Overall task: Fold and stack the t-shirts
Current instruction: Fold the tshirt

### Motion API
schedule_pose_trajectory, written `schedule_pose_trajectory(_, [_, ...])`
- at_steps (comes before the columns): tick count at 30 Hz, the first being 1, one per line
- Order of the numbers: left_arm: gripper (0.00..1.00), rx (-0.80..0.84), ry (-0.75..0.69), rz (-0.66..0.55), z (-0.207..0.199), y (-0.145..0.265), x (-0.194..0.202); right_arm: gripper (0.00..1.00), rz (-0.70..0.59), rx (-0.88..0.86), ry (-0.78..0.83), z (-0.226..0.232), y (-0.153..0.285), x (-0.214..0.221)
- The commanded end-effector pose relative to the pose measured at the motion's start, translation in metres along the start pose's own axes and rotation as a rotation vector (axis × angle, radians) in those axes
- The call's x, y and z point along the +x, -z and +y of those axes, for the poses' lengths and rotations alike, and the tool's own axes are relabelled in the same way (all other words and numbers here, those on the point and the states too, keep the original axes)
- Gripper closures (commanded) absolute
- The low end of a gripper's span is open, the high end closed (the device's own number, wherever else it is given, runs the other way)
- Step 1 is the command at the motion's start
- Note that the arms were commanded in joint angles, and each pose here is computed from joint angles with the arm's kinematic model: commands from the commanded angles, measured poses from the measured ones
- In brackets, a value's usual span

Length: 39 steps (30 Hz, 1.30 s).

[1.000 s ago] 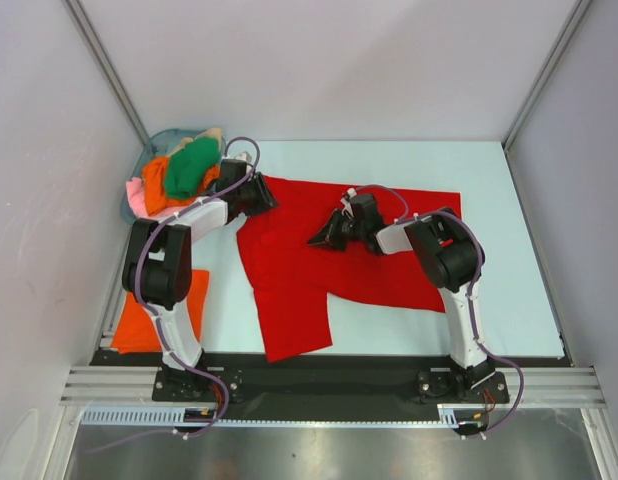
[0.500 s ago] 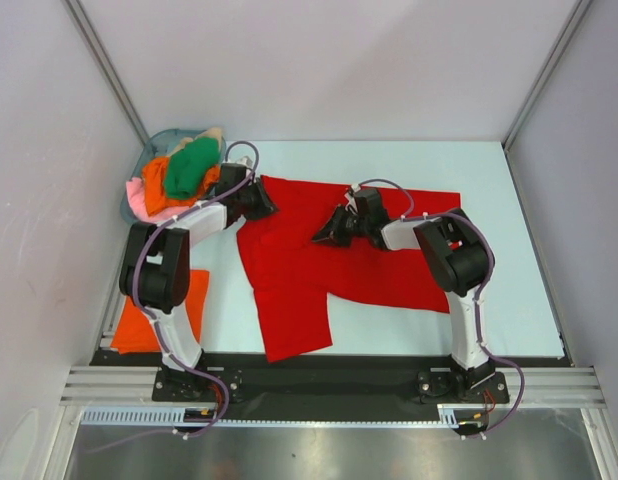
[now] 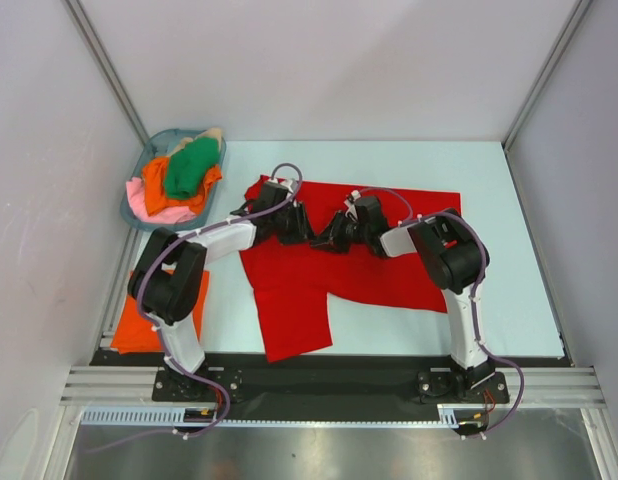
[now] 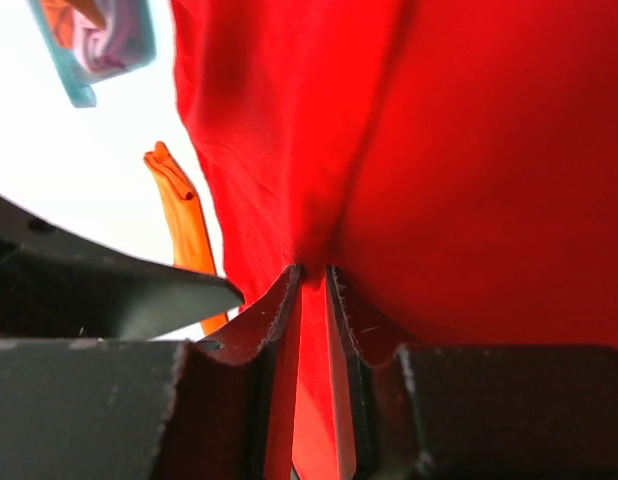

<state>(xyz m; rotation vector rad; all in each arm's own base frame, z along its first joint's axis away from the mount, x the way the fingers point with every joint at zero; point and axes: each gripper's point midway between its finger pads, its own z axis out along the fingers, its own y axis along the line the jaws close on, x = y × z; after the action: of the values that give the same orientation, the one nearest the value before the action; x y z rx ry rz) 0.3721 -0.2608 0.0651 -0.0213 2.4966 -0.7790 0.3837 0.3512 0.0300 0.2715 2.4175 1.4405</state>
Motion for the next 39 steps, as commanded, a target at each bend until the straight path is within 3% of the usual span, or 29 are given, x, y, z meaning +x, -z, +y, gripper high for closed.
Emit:
schedule_pose_trajectory(1, [0.54, -0.064, -0.039, -0.016, 0.008, 0.003, 0.005, 0.79, -0.029, -0.026, 0.016, 0.006, 0.009, -0.005])
schedule_pose_trajectory(9, [0.56, -0.123, -0.076, -0.039, 0.017, 0.001, 0.002, 0.85, -0.018, -0.014, 0.025, -0.002, 0.023, 0.002])
schedule_pose_trajectory(15, [0.55, -0.113, -0.082, -0.017, 0.012, -0.008, 0.006, 0.78, -0.048, -0.042, 0.021, 0.003, 0.036, -0.007])
schedule_pose_trajectory(22, [0.54, -0.201, -0.118, -0.009, 0.017, -0.019, 0.003, 0.78, -0.057, -0.052, 0.012, 0.004, 0.037, -0.013])
schedule_pose_trajectory(35, [0.84, -0.329, -0.125, -0.023, 0.040, -0.026, -0.012, 0.74, -0.012, -0.123, -0.001, 0.021, 0.011, -0.006])
schedule_pose_trajectory(39, [0.84, -0.331, -0.121, -0.029, 0.042, -0.025, -0.015, 0.75, -0.001, -0.132, -0.013, 0.021, 0.003, -0.006])
